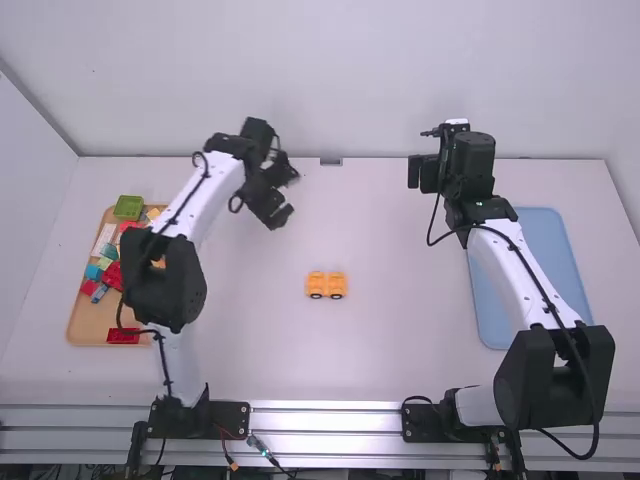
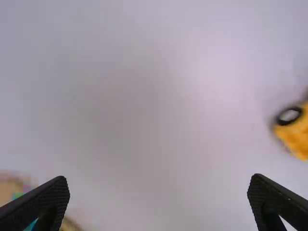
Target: Assemble lego blocks to make yellow taxi
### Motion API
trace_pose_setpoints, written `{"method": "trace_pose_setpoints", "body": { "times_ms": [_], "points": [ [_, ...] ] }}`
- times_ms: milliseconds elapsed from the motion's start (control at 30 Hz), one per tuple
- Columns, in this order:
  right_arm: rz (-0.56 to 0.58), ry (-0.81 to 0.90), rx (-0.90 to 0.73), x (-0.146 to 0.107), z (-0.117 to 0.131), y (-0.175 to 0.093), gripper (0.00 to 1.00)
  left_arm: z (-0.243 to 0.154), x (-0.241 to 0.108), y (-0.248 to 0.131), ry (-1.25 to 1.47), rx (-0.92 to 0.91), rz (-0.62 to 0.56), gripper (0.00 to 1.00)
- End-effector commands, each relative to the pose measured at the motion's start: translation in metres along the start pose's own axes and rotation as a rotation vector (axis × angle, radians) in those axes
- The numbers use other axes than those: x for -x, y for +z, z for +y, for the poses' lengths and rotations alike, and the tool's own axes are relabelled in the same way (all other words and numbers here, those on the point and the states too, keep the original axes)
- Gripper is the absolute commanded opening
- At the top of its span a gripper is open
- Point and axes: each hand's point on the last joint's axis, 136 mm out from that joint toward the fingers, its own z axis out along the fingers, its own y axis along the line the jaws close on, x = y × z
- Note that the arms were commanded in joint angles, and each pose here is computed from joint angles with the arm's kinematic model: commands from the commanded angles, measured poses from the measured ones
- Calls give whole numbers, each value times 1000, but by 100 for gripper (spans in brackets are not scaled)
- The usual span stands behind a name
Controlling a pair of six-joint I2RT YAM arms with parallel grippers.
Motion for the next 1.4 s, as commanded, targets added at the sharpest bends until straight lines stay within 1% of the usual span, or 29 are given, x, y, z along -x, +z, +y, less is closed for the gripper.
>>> {"method": "trace_pose_setpoints", "body": {
  "times_ms": [0,67,133,167,233,267,300,367,500,633,733,833,900,933,967,1000,1033,1133,1200,1367],
  "points": [
    [-35,8,-5,17,-1,-1,99,47,-17,-11,-326,47,-18,99],
    [-32,7,-4,16,0,-1,99,86,-36,-15,-556,129,-25,99],
    [-23,6,-2,14,0,-1,99,134,-73,-23,-837,246,-16,99],
    [-21,6,-2,13,0,-1,99,139,-79,-24,-868,255,-12,99],
    [-8,6,-3,10,0,-1,99,162,-113,-27,-1009,260,7,99],
    [-4,6,-2,9,0,-1,99,167,-121,-27,-1035,247,10,99],
    [-1,5,-1,8,1,-1,99,177,-139,-27,-1089,227,13,99],
    [1,5,-1,8,1,-1,99,186,-154,-28,-1132,221,15,99],
    [1,5,0,8,1,-1,99,205,-209,-18,-1275,180,69,100],
    [-7,-1,11,10,7,-1,99,214,-237,-7,-1326,194,114,96],
    [-17,-6,20,13,12,-2,99,218,-248,2,-1336,215,141,96],
    [-28,-12,32,15,19,-2,99,221,-254,10,-1308,222,160,90],
    [-37,-18,42,18,25,-2,99,221,-256,16,-1273,212,178,85],
    [-40,-21,41,18,27,-3,99,222,-257,20,-1248,209,183,79],
    [-40,-24,43,19,28,-3,99,223,-258,24,-1247,212,187,79],
    [-40,-28,47,18,30,-3,99,225,-261,27,-1259,229,195,74],
    [-40,-28,48,18,31,-3,99,226,-264,28,-1269,243,209,72],
    [-36,-26,46,18,29,-3,99,227,-276,33,-1294,291,253,75],
    [-36,-27,48,17,30,-3,99,228,-276,37,-1282,286,251,76],
    [-38,-20,41,18,27,-3,99,225,-276,51,-1277,267,235,72]
  ]
}}
